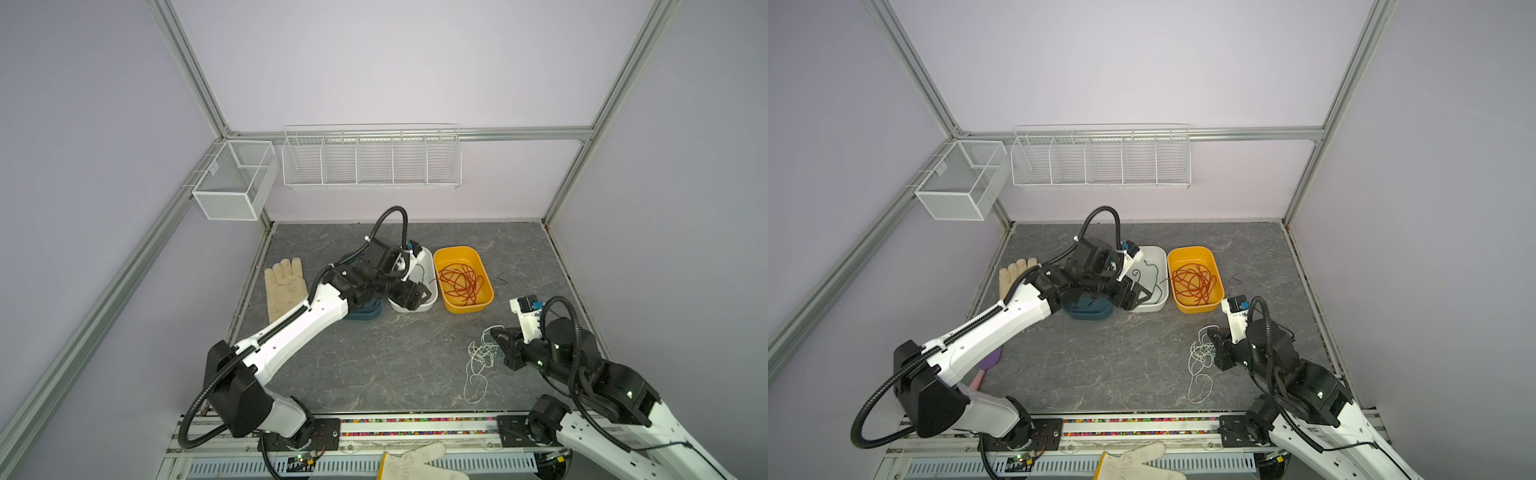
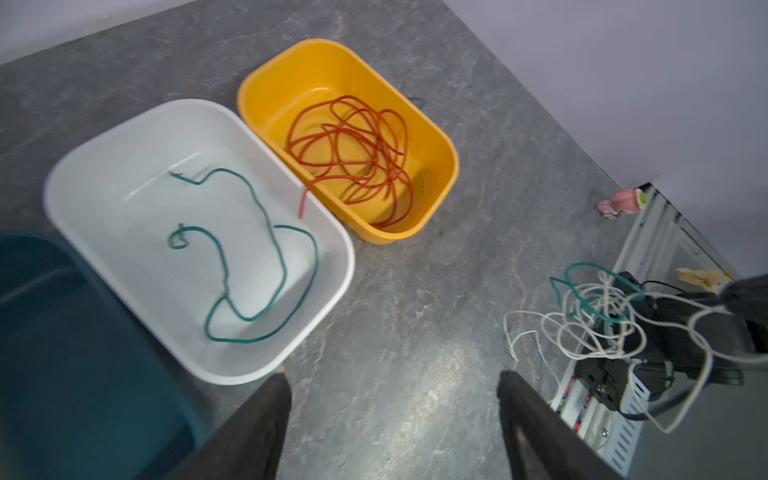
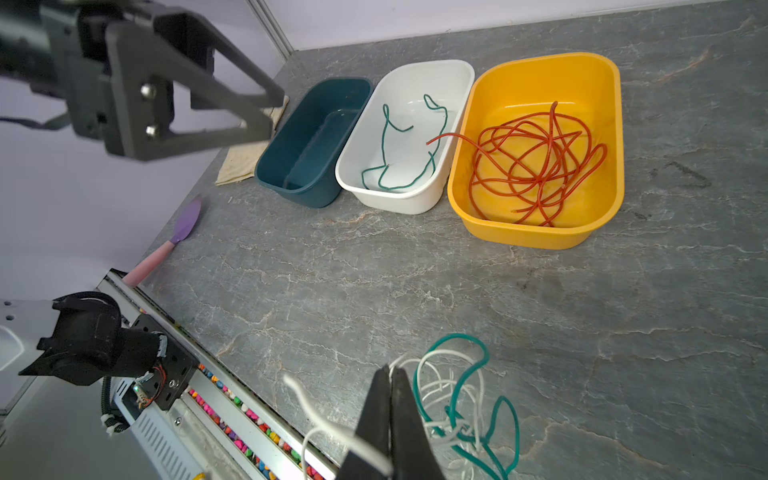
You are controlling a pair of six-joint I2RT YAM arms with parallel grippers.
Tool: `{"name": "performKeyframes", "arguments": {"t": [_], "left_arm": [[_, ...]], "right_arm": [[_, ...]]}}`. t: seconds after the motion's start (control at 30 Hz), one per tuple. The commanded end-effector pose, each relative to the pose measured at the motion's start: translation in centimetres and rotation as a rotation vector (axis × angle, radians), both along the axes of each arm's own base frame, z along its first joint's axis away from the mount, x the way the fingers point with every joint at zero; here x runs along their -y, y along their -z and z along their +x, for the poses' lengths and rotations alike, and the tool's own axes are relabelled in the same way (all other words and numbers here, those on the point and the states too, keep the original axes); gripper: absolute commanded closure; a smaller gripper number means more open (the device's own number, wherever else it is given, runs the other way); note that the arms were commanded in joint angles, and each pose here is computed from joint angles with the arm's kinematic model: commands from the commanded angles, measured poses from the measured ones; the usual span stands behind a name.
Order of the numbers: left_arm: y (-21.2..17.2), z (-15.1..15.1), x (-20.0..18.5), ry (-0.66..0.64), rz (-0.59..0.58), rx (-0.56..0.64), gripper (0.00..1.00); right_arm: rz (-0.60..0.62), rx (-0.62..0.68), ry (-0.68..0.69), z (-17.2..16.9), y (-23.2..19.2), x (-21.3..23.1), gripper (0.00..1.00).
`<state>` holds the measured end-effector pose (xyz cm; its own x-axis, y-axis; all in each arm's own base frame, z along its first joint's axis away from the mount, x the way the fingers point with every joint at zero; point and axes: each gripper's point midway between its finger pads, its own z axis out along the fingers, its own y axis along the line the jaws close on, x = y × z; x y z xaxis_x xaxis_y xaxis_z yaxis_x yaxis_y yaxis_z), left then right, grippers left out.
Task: Untangle the cables
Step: 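Open the left gripper to drop the green wire into the white tub, then move the left gripper to the tangle and grasp a white wire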
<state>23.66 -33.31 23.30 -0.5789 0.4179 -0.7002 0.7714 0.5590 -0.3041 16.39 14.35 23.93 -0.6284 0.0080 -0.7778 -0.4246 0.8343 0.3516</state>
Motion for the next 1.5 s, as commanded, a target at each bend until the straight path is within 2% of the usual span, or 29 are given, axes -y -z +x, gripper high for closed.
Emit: {"name": "performKeyframes", "arguments": {"t": [0.0,0.13,0.37,0.57,0.77,0.83,1.03,1.1,1.27,1.47], "left_arm": [[-0.2,-3.9,1.7,0.043,-0.120,-0.034,0.21],[0.3,-8.2,2.8,0.090,-0.214,-0.056,0.20],[0.0,-13.2,5.7,0.175,-0.318,-0.086,0.20],[-0.2,-13.6,6.7,0.160,-0.372,-0.101,0.19],[1.5,-13.6,8.2,0.168,-0.339,-0.132,0.25],[1.8,-13.7,8.7,0.176,-0.337,-0.144,0.29],[2.6,-13.6,9.6,0.180,-0.320,-0.151,0.52],[2.4,-13.7,9.7,0.185,-0.329,-0.154,0.63],[2.1,-14.0,9.5,0.197,-0.342,-0.154,1.00],[0.3,-14.5,6.1,0.174,-0.337,-0.120,1.00]], "right_arm": [[0.067,0.009,-0.010,0.2,-2.0,-0.9,0.94],[0.083,-0.003,-0.017,0.4,-2.2,-1.4,0.94],[0.085,-0.018,-0.025,0.6,-2.1,-2.0,0.94],[0.091,-0.027,-0.026,0.7,-1.9,-2.2,0.94],[0.102,-0.029,-0.033,0.6,-2.0,-2.3,0.94],[0.099,-0.032,-0.034,0.6,-1.9,-2.3,0.94],[0.104,-0.034,-0.037,0.5,-1.9,-2.4,0.94],[0.106,-0.036,-0.038,0.6,-1.8,-2.5,0.94],[0.096,-0.049,-0.026,0.7,-1.1,-2.4,0.94],[0.033,-0.072,0.078,1.8,1.1,-1.0,0.94]]}}
